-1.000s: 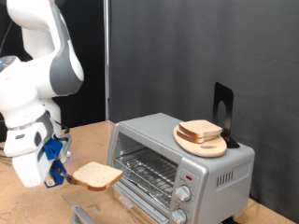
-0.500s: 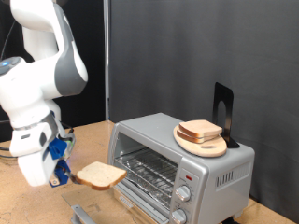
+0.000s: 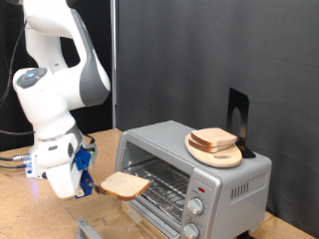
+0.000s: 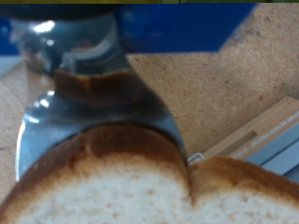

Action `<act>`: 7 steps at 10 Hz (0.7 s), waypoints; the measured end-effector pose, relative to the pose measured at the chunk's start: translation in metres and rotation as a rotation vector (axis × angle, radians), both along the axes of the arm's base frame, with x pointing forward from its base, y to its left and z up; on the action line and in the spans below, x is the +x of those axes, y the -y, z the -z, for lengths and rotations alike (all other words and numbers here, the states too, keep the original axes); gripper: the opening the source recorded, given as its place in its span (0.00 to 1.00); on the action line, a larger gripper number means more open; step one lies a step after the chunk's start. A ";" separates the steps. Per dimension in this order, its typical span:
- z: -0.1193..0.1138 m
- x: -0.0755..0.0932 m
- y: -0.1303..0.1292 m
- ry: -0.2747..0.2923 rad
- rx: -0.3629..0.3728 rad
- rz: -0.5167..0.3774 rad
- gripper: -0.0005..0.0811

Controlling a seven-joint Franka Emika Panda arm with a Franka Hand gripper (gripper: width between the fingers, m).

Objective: Make a piece of toast with the oven

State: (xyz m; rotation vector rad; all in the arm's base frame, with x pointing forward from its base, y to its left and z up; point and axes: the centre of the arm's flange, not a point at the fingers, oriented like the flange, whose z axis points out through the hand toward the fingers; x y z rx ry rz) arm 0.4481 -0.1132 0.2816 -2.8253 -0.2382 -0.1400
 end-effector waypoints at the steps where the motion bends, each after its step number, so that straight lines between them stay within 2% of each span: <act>1: 0.002 -0.002 -0.009 0.001 -0.003 -0.005 0.34; 3: 0.005 -0.006 -0.021 -0.004 -0.021 -0.003 0.34; 7: 0.010 -0.012 -0.028 -0.020 -0.053 0.011 0.34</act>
